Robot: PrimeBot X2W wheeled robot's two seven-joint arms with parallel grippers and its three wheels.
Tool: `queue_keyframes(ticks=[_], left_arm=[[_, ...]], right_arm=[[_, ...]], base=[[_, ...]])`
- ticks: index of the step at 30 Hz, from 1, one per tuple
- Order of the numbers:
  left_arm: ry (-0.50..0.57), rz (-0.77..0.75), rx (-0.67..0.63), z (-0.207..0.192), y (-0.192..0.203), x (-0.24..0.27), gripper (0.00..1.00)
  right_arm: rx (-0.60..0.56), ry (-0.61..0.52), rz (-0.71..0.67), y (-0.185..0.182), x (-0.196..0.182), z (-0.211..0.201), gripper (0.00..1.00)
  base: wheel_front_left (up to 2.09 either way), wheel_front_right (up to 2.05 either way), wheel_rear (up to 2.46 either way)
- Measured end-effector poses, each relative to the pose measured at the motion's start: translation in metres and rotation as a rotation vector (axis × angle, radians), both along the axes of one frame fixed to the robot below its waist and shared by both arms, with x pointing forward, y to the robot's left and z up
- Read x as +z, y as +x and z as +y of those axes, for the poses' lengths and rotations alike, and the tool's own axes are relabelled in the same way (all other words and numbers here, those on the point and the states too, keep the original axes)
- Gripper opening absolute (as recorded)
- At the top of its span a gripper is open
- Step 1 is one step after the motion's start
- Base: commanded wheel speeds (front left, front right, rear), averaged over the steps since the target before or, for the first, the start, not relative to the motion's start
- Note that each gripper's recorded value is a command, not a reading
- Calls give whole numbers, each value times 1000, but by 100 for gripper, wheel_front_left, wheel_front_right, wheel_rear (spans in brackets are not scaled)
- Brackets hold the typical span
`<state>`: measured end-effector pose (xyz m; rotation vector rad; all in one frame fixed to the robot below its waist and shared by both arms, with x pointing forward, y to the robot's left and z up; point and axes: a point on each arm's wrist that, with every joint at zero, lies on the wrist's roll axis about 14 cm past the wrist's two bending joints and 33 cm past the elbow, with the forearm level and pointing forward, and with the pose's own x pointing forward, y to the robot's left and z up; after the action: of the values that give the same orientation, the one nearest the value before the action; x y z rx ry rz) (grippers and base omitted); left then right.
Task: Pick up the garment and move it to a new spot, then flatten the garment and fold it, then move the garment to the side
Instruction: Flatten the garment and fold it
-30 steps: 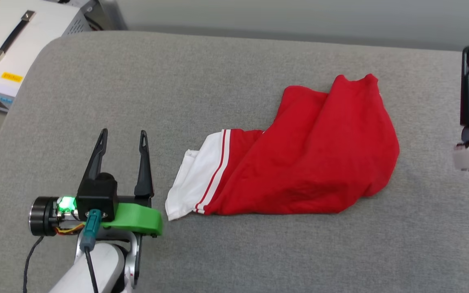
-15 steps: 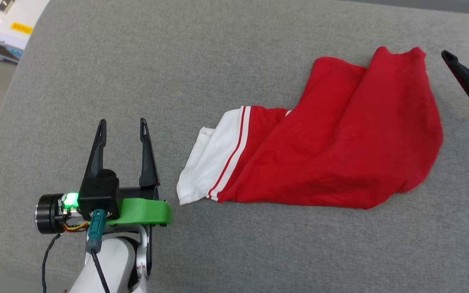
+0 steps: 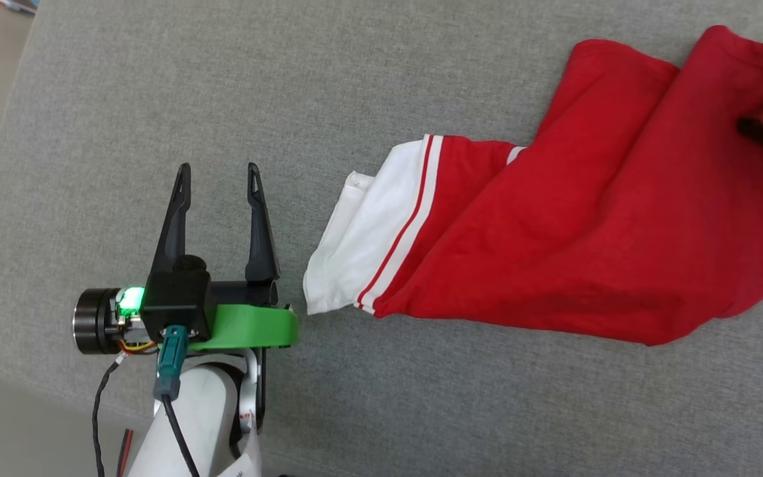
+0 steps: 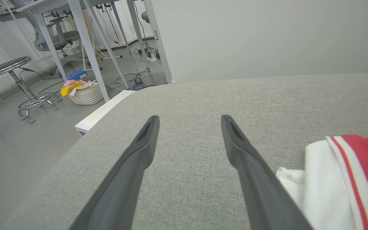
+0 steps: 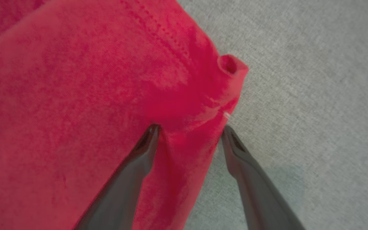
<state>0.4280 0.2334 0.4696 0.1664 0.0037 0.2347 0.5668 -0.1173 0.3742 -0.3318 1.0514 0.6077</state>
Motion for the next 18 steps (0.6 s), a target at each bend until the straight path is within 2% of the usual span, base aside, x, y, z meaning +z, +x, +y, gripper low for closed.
queue_keyframes(ticks=[4,8,9,10,14,18], left_arm=[[8,21,20,7,-1,-7,100],[14,33,37,12,-3,-10,100],[18,34,38,13,-3,-10,100],[20,34,39,14,-4,-10,100],[25,28,28,12,-3,-7,100],[27,9,17,9,-4,0,100]], right_arm=[[23,-30,53,-4,-23,1,100],[27,-13,48,-1,-30,3,100],[27,-8,42,0,-30,3,87],[28,-3,31,0,-29,3,0],[42,48,-64,5,-16,10,0],[51,132,-211,15,13,21,0]], base=[[0,0,0],[0,0,0],[0,0,0],[0,0,0],[0,0,0],[0,0,0]])
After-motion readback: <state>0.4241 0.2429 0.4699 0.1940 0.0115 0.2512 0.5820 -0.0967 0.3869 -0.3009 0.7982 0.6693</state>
